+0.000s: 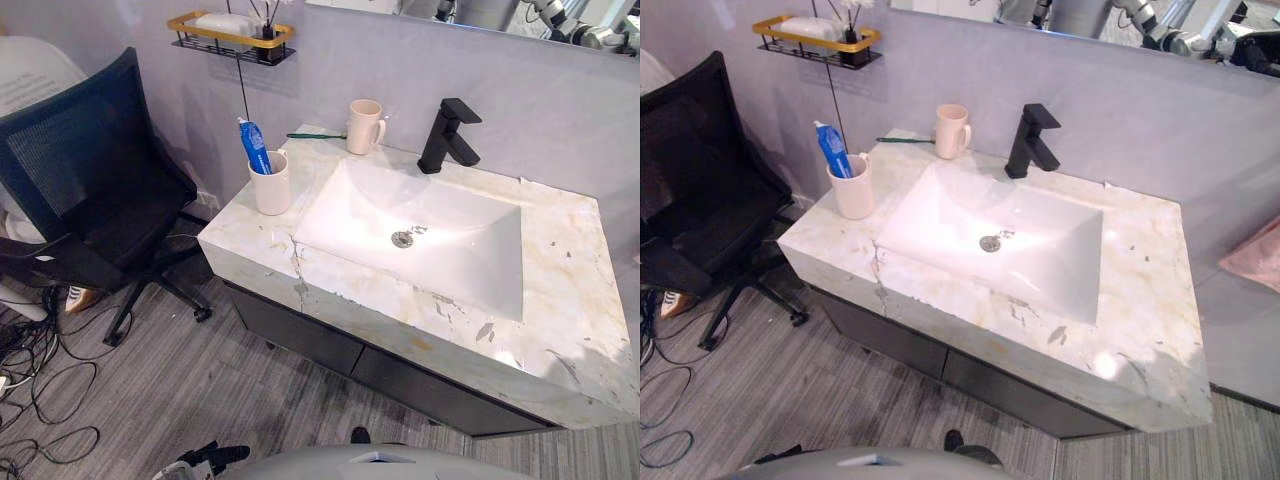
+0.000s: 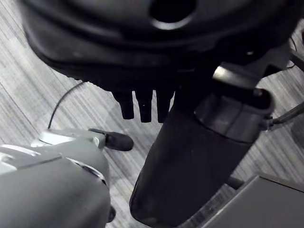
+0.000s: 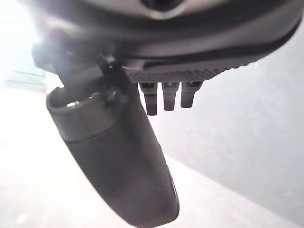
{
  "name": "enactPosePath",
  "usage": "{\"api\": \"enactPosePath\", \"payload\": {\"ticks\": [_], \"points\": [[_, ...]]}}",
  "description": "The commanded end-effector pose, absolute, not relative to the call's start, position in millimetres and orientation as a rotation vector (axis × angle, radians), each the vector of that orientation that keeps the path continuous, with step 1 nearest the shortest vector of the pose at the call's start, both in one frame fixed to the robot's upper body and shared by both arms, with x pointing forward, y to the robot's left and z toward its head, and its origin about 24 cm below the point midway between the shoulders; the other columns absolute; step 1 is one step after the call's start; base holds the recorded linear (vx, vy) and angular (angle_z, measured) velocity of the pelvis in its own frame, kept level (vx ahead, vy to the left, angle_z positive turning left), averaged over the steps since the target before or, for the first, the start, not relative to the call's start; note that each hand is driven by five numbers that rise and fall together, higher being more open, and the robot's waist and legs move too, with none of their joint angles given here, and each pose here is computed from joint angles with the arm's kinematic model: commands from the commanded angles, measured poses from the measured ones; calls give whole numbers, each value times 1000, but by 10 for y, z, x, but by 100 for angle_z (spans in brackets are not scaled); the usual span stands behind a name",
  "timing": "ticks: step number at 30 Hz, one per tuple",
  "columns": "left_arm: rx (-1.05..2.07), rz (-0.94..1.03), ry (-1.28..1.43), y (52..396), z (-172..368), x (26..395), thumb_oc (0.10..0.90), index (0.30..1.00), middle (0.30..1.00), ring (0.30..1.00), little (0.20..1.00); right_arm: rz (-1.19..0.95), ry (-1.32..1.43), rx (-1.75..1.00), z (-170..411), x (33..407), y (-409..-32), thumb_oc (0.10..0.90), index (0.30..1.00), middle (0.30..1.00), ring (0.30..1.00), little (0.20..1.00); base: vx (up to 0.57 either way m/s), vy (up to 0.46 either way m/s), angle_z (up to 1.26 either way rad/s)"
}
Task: Organize the bathroom.
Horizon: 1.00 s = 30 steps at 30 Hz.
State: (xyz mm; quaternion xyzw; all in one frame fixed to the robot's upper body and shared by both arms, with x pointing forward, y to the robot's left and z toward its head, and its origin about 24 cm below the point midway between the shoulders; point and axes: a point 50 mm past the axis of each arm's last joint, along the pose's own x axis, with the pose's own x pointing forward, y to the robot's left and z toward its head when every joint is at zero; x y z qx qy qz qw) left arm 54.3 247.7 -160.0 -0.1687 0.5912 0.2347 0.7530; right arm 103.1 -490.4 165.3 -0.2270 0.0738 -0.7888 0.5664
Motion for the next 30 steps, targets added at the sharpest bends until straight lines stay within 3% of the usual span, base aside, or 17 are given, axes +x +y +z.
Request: {"api": "enactPosePath", "payload": {"ticks": [1, 8, 14, 17, 20, 22, 25, 27, 30], "points": [[-368, 545, 1226, 2670, -1524, 717, 800, 900, 900, 900, 900, -1934, 22, -541, 2005, 989, -4961, 800, 900, 900, 900, 900, -77, 5, -14], [-393, 569, 1194, 2733, -1503, 771, 800, 900, 900, 900, 900, -2004, 307, -357, 1290, 622, -5026, 800, 900, 900, 900, 900, -51, 2, -10], [-398, 566, 1193, 2723, -1509, 797, 800, 900, 900, 900, 900, -2005, 612, -189, 485, 303, -4848, 800, 900, 900, 900, 900, -42, -5, -7], [-397, 564, 1203, 2678, -1533, 819, 800, 900, 900, 900, 900, -1902, 907, -54, -368, 85, -4355, 800, 900, 900, 900, 900, -65, -14, -5], [-405, 564, 1199, 2661, -1539, 832, 800, 900, 900, 900, 900, -1887, 946, 20, -577, 44, -4169, 800, 900, 900, 900, 900, -30, 0, -10], [-408, 556, 1214, 2586, -1564, 850, 800, 900, 900, 900, 900, -1773, 1050, 38, -926, 130, -3756, 800, 900, 900, 900, 900, -38, 1, -18], [-413, 555, 1215, 2546, -1579, 848, 800, 900, 900, 900, 900, -1708, 1106, 53, -1057, 203, -3558, 800, 900, 900, 900, 900, -24, 11, -9], [-419, 546, 1225, 2461, -1605, 862, 800, 900, 900, 900, 900, -1563, 1170, 50, -1269, 296, -3200, 800, 900, 900, 900, 900, -5, 24, -6], [-425, 546, 1232, 2433, -1615, 855, 800, 900, 900, 900, 900, -1515, 1182, 43, -1305, 334, -3131, 800, 900, 900, 900, 900, 4, 15, -3]]}}
